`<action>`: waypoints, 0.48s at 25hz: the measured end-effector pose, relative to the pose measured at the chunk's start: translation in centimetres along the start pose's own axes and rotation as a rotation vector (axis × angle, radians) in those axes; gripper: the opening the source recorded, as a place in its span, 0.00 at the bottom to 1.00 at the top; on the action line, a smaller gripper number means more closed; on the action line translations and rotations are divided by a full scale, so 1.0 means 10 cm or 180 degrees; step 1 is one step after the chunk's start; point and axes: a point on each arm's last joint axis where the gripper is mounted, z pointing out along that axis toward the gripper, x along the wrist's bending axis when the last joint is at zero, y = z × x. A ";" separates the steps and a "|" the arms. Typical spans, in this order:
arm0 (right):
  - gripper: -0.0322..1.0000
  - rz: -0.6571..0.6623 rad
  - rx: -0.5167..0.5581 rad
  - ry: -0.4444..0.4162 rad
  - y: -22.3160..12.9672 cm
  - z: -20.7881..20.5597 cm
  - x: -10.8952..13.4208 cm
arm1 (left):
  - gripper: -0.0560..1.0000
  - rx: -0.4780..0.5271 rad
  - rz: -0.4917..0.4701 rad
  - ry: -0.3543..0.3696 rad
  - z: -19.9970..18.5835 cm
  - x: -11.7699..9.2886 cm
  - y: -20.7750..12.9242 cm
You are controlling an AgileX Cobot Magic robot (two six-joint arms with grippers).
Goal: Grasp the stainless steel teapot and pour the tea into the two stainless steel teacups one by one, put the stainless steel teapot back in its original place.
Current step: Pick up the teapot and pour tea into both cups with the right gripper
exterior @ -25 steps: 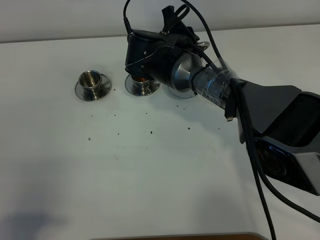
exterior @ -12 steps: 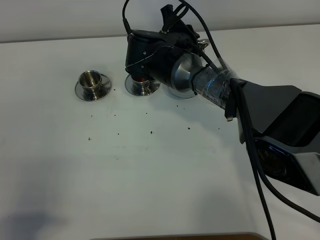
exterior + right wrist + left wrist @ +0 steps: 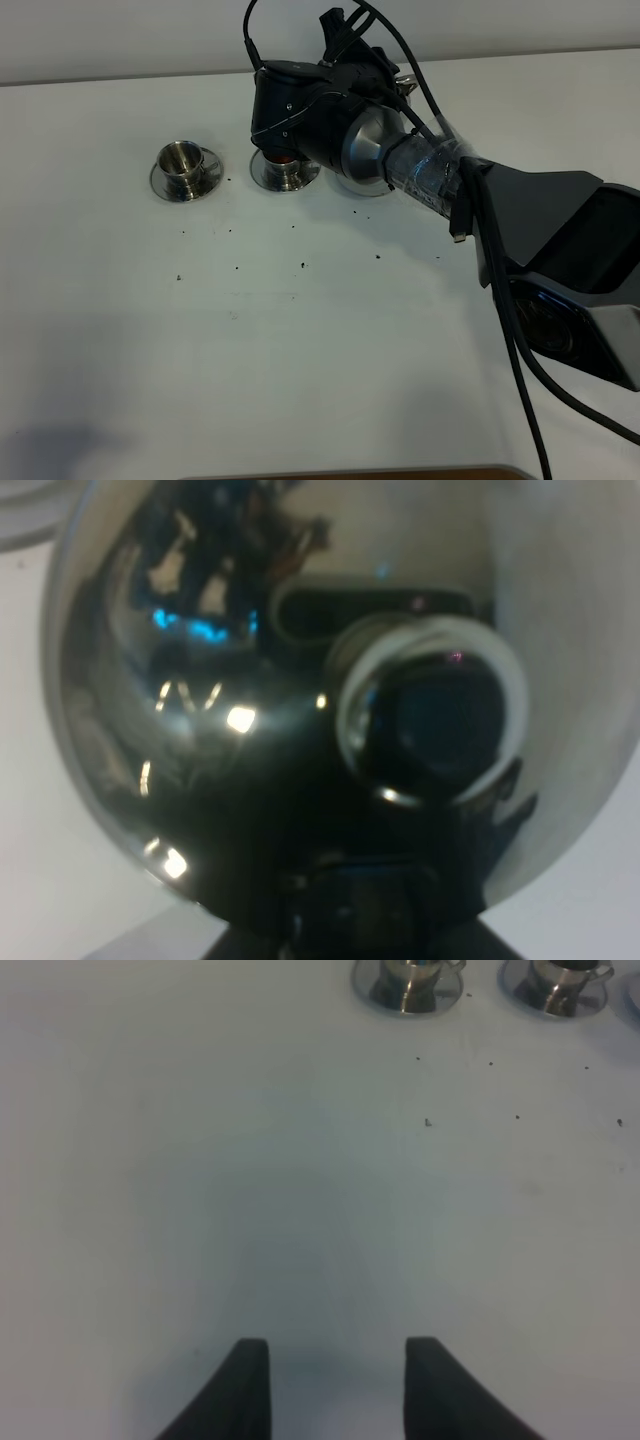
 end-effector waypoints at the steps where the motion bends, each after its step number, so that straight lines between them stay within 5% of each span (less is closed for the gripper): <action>1: 0.21 -0.0008 0.0007 -0.0008 0.00 0.00 0.00 | 0.41 0.0000 0.0000 0.0000 0.00 0.00 0.00; 12: 0.21 -0.0054 0.0023 -0.0027 -0.01 0.00 -0.01 | 0.41 0.0000 0.0000 0.0000 0.00 0.00 0.00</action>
